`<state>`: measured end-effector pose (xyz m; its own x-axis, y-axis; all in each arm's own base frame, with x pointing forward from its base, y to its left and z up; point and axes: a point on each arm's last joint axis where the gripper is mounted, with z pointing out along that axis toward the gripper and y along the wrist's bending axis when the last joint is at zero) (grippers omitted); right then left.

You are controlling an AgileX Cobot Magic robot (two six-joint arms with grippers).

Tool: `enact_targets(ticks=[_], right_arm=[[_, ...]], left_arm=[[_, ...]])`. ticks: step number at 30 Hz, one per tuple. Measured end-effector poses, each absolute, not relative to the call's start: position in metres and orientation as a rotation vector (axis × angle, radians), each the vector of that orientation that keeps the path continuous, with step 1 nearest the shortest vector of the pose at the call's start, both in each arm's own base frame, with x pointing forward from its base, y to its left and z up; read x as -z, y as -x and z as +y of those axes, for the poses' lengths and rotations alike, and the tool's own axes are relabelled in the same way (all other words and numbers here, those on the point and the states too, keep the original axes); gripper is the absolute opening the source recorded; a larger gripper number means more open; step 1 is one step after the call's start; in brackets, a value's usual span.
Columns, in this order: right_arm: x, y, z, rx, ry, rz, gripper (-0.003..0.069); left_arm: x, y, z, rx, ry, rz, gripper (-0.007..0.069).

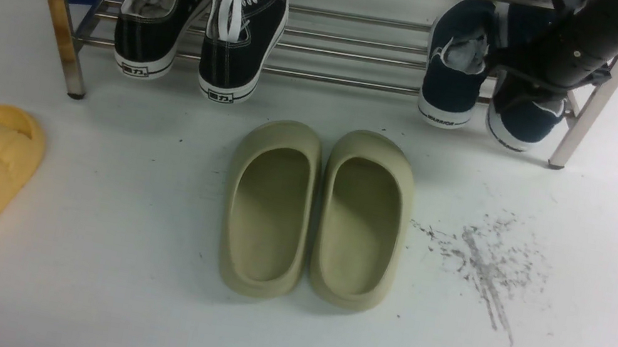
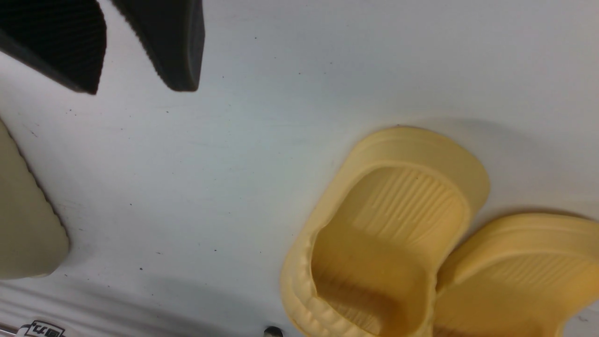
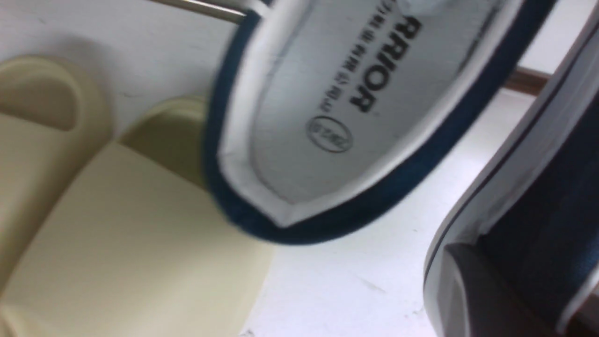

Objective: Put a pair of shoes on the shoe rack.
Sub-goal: Use the right arm to put a shoe into the shoe rack

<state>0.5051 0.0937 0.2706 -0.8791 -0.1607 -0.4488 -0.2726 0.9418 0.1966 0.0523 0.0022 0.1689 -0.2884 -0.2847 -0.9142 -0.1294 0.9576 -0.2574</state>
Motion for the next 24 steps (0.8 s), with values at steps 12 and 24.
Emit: enact_targets(ticks=[12, 24], right_arm=[[-0.263, -0.512, 0.088, -0.282, 0.208, 2.659, 0.0109], [-0.273, -0.509, 0.089, -0.303, 0.208, 2.639, 0.0508]], left_arm=[[-0.169, -0.052, 0.002, 0.156, 0.302, 1.868, 0.0238], [-0.169, -0.052, 0.002, 0.156, 0.302, 1.868, 0.0238]])
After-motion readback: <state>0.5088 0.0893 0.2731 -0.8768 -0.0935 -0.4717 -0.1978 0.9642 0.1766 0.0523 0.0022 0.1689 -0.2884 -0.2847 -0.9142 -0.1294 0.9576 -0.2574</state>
